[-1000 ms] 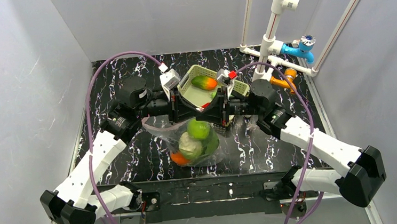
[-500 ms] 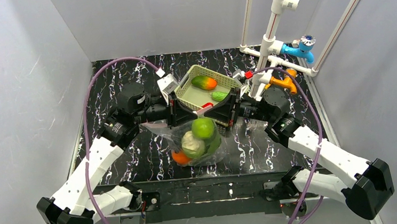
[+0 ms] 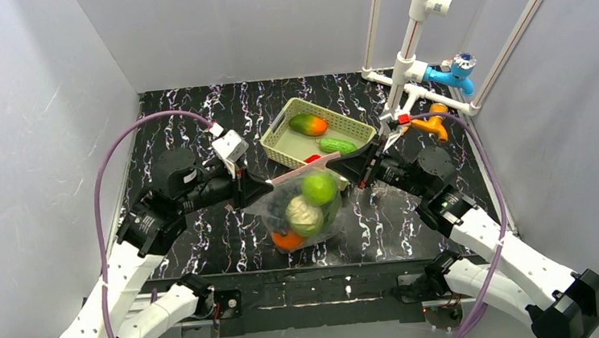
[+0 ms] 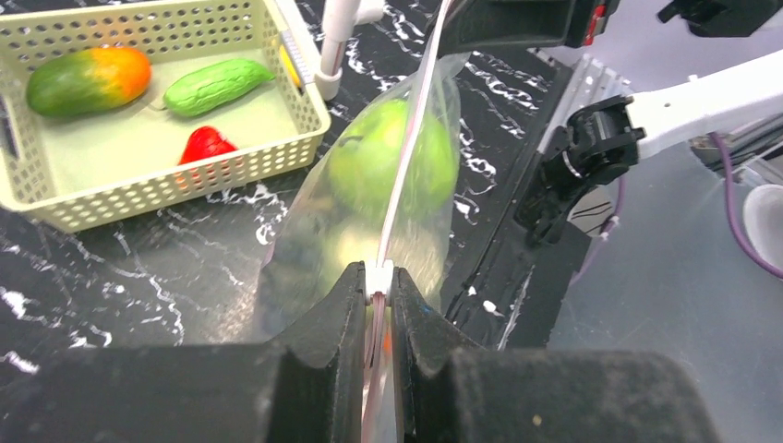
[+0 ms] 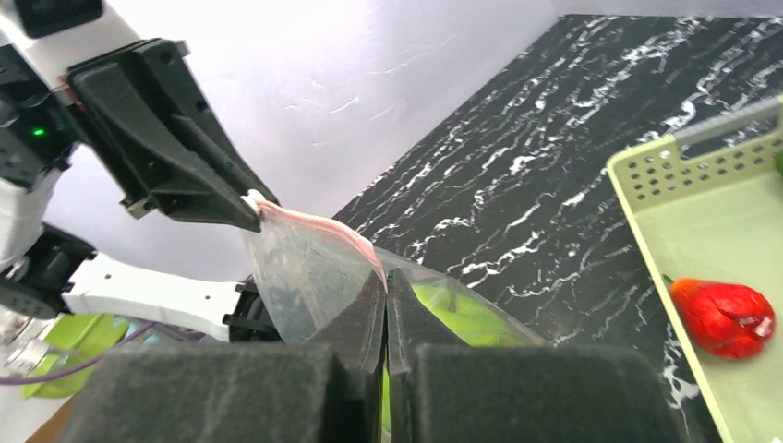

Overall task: Place the food in the zip-top bag and seal the zipper
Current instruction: Zip the zipper food storage bag at the center of the board.

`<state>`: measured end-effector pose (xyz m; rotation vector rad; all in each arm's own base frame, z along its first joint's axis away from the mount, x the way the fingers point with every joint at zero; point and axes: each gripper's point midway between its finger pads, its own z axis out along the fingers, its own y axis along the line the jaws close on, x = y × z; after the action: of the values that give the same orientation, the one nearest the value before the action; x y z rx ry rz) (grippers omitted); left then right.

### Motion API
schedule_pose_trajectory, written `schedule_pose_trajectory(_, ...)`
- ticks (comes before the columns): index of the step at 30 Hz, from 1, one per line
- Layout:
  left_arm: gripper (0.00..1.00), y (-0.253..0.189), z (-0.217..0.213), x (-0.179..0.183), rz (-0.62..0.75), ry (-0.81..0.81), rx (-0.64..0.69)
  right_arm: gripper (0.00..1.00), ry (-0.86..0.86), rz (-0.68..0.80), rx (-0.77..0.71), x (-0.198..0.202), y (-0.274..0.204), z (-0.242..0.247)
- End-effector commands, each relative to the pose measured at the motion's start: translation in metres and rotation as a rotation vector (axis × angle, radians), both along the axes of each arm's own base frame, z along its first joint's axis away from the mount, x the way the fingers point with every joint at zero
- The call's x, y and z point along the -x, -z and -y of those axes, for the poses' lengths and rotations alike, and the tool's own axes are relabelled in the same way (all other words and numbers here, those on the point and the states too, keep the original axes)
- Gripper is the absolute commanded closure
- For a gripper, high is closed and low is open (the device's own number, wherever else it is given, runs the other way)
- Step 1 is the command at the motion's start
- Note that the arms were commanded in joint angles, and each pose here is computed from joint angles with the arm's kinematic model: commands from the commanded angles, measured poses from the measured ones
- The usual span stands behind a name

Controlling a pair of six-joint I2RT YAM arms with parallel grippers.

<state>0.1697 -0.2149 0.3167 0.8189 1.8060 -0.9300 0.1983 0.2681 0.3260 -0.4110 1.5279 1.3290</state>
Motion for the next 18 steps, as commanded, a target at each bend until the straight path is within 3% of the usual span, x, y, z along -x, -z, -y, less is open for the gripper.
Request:
schedule_pose_trajectory(1, 1.00, 0.016, -0.029, 0.000, -0.005, -0.115, -0.103, 0.99, 0.259, 0.007, -0.036, -0.039, -0.007, 0.033)
schedule_pose_trajectory(18, 1.00, 0.035, -0.054, 0.007, 0.007, -0.190, -0.180, 0.99, 0.267, -0.012, 0.012, -0.049, 0.003, 0.033)
